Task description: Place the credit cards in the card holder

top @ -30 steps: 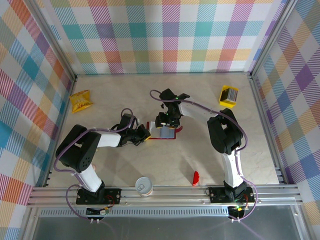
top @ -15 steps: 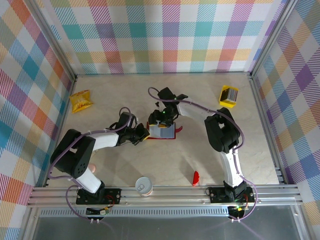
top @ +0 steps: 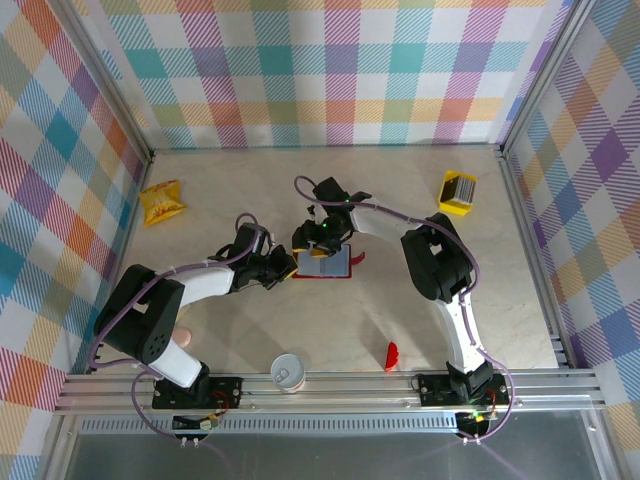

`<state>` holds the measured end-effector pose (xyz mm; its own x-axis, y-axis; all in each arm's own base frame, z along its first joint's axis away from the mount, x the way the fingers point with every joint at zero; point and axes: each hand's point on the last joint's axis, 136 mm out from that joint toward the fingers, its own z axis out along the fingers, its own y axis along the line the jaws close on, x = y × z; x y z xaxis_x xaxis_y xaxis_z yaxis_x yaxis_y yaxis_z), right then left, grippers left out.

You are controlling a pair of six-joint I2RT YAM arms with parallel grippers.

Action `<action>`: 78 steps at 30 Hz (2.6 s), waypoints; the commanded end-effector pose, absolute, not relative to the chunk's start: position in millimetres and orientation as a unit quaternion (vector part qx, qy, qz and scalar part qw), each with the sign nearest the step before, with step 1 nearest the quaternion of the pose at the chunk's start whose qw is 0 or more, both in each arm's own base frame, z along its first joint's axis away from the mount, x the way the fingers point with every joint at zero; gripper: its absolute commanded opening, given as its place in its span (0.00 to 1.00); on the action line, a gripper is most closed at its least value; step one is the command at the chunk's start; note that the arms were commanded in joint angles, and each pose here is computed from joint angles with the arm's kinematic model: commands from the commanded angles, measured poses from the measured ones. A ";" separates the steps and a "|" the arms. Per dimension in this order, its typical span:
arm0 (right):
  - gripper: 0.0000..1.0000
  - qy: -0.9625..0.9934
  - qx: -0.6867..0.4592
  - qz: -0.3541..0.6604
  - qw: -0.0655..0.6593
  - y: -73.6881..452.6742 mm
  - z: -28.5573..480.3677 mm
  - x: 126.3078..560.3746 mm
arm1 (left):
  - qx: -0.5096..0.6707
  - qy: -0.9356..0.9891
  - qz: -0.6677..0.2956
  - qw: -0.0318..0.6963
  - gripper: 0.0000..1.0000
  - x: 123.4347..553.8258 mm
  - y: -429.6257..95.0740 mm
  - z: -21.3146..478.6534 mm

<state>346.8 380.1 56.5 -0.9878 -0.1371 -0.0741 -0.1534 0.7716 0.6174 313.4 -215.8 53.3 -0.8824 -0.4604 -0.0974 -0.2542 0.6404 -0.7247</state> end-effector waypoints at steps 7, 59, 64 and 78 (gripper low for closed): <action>0.56 0.937 -0.073 0.342 -0.007 387.1 29.7 341.9 | -0.197 0.899 -0.369 0.129 0.02 316.1 -214.9 38.8; 0.55 0.909 0.034 0.385 0.156 278.8 168.1 388.2 | -0.200 0.910 -0.344 0.112 0.01 311.8 -212.7 -1.1; 0.53 0.922 0.157 0.290 0.204 140.4 175.8 393.1 | -0.197 0.911 -0.346 0.111 0.01 310.9 -213.2 -1.3; 0.44 0.951 0.183 0.115 0.221 -19.2 149.2 429.4 | -0.190 0.913 -0.345 0.104 0.01 308.7 -214.2 -6.7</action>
